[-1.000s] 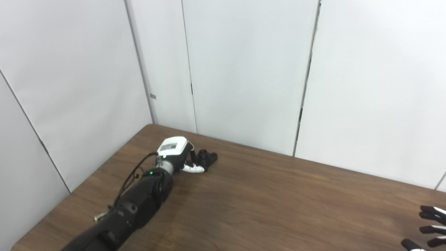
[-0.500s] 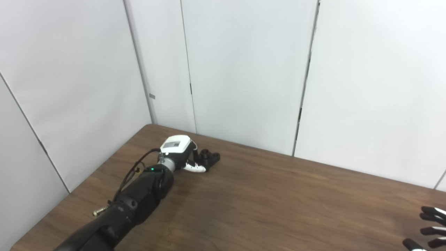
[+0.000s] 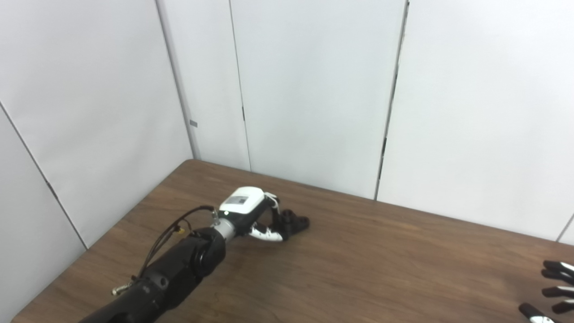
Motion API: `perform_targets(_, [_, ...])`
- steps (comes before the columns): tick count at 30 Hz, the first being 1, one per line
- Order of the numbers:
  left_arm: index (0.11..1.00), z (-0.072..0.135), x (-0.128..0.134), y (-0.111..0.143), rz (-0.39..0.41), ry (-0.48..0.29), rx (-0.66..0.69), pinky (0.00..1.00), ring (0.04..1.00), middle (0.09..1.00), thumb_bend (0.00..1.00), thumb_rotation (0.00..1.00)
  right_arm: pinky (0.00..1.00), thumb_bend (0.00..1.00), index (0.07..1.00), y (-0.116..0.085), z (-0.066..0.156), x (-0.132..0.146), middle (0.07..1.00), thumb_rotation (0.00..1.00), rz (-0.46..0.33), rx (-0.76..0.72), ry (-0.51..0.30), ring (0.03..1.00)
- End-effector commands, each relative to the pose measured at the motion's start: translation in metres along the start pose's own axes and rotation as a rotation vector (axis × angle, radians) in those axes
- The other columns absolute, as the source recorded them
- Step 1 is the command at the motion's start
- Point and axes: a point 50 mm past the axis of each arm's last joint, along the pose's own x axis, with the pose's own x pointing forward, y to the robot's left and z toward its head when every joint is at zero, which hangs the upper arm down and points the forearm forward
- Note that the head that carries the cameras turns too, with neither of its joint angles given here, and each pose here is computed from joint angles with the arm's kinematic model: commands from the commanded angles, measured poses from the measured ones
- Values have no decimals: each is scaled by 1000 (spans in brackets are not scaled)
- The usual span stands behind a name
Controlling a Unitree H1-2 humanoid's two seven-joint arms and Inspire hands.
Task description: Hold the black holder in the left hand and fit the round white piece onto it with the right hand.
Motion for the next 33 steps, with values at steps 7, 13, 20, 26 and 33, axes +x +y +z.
perform_targets(7, [488, 42, -11, -26, -64, -232, -74, 735, 857, 828, 524, 61, 466, 554, 737, -10, 21, 15, 720, 256, -36, -13, -71, 608])
perform_targets(13, [488, 71, -15, -37, -75, -329, -129, 736, 863, 817, 523, 57, 478, 552, 737, -9, 26, 16, 718, 181, -43, -15, -74, 612])
perform_targets(20, [488, 105, -14, -54, -74, -430, -163, 692, 857, 818, 524, 60, 480, 557, 737, -9, 32, 18, 716, 158, -52, -8, -79, 610])
perform_targets(26, [489, 132, -9, -71, -95, -484, -249, 736, 868, 823, 523, 62, 501, 534, 745, -9, 33, 20, 723, 181, -45, 3, -84, 611])
perform_targets(33, [490, 156, -2, -90, -122, -537, -278, 714, 872, 830, 523, 65, 516, 540, 751, -8, 30, 21, 730, 256, -50, -5, -92, 623])
